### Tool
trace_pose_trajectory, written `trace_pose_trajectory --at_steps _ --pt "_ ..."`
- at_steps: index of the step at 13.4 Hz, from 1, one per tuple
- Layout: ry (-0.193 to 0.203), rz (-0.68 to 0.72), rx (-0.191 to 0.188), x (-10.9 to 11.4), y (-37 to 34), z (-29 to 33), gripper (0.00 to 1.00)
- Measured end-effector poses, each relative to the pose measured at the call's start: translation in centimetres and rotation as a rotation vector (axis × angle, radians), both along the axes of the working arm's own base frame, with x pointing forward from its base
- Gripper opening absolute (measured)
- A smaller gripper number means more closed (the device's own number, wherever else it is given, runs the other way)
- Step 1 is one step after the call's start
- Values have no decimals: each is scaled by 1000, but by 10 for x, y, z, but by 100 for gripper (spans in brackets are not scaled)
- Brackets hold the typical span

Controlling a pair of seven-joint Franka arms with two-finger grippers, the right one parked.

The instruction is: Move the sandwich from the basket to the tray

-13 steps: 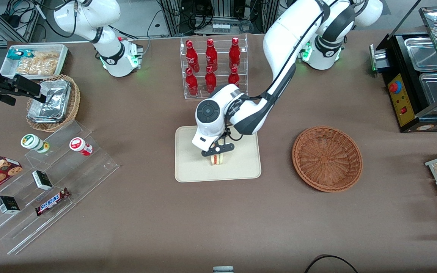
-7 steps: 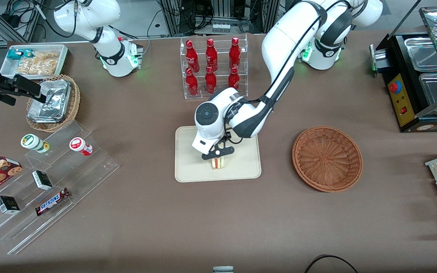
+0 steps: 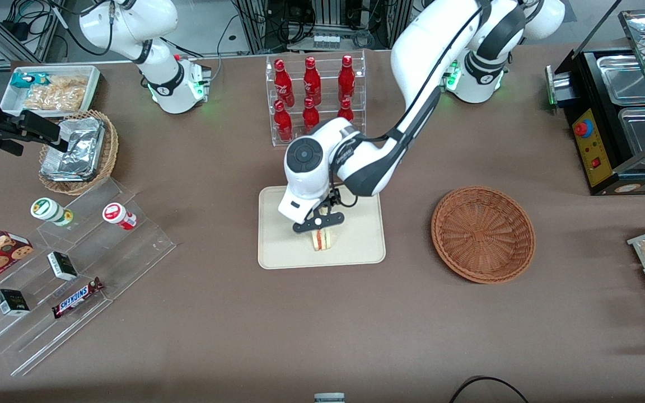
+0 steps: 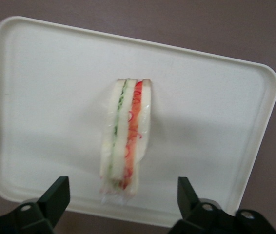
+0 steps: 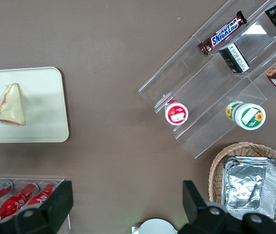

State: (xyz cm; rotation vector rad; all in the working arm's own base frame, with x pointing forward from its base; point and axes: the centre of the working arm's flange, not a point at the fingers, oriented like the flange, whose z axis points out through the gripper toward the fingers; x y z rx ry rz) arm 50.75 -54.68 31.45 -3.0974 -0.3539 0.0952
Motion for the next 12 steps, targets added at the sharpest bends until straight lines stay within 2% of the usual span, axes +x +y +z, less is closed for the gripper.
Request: trace_pose_trajectory --at_steps 3,4,6,9,12 --pt "17 -101 123 -1 27 37 100" --pt "28 -125 148 1 38 46 100" --pt "37 -101 175 12 69 65 100" --pt "78 -5 216 39 143 91 100" --pt "116 63 226 69 225 113 100"
